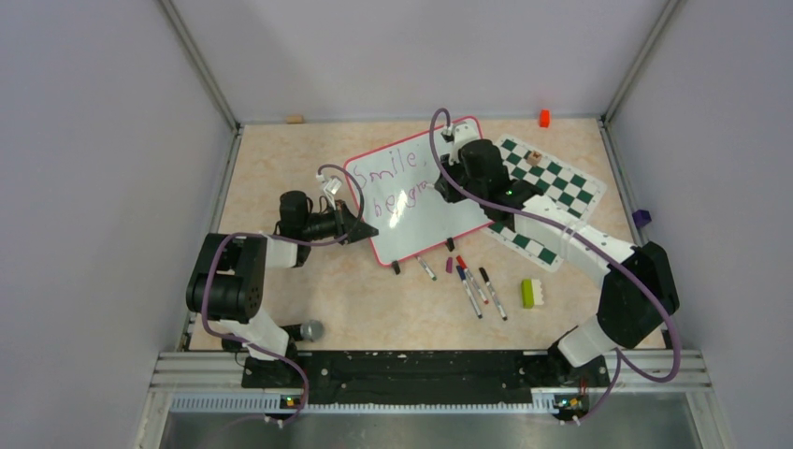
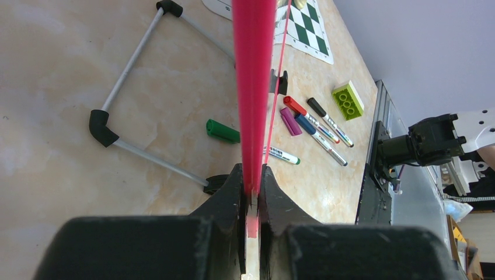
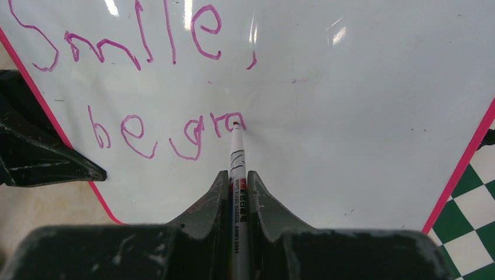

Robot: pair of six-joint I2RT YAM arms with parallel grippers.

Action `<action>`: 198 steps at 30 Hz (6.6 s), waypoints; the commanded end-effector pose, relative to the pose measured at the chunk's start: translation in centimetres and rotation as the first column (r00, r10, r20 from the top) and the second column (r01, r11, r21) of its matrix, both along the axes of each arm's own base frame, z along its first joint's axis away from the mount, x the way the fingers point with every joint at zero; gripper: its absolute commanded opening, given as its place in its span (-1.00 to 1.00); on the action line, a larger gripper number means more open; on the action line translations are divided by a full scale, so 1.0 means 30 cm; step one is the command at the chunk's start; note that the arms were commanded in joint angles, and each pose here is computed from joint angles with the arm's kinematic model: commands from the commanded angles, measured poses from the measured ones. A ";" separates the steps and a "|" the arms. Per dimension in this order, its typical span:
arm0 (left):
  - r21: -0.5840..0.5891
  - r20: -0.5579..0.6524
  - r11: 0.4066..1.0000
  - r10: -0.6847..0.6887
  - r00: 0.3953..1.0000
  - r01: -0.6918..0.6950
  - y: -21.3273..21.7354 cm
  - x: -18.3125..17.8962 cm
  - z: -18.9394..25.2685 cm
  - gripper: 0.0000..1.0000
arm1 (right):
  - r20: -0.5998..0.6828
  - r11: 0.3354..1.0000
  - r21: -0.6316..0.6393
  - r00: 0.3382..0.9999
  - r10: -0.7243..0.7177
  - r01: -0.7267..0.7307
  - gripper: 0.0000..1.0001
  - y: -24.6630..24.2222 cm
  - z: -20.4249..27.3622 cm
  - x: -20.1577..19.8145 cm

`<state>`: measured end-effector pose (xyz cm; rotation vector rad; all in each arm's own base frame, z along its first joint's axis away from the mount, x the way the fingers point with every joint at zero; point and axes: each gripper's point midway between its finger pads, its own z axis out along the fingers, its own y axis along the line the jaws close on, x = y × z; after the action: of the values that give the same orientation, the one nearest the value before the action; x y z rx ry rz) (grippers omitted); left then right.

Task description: Write a sentence on the whiteboard

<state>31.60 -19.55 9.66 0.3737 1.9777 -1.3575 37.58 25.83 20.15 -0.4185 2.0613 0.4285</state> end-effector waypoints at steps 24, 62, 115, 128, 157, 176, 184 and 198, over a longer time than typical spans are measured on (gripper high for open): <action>0.063 -0.155 0.997 0.054 0.987 -0.045 0.011 -0.031 -0.119 -1.00 | 0.005 0.999 0.026 0.999 -0.034 0.034 -1.00 -0.044 0.008 0.002; 0.063 -0.157 0.997 0.054 0.986 -0.045 0.011 -0.030 -0.121 -1.00 | 0.050 0.989 0.146 0.999 0.016 -0.024 -1.00 -0.040 0.142 0.032; 0.063 -0.159 0.997 0.053 0.986 -0.043 0.011 -0.031 -0.122 -1.00 | 0.121 0.989 0.120 0.987 -0.103 0.089 -1.00 -0.112 0.215 0.072; 0.064 -0.158 0.997 0.054 0.986 -0.045 0.011 -0.030 -0.122 -1.00 | 0.103 0.991 0.123 0.992 -0.075 0.062 -1.00 -0.069 0.202 0.110; 0.062 -0.158 0.997 0.051 0.986 -0.041 0.010 -0.032 -0.120 -1.00 | -0.012 0.996 0.068 0.998 -0.054 0.055 -1.00 -0.104 0.030 0.018; 0.064 -0.158 0.997 0.054 0.986 -0.044 0.011 -0.032 -0.122 -1.00 | 0.003 0.991 0.036 0.991 -0.131 0.131 -1.00 -0.139 0.043 0.054; 0.064 -0.157 0.997 0.054 0.986 -0.044 0.011 -0.031 -0.121 -1.00 | 0.037 0.991 0.067 0.992 -0.119 0.116 -1.00 -0.118 0.109 0.078; 0.063 -0.155 0.997 0.052 0.987 -0.043 0.011 -0.031 -0.119 -1.00 | 0.056 0.988 0.056 0.987 -0.150 0.146 -1.00 -0.163 0.141 0.050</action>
<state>31.52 -19.60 9.65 0.3810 1.9767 -1.3596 38.69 21.63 21.41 -0.2773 2.0728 0.3813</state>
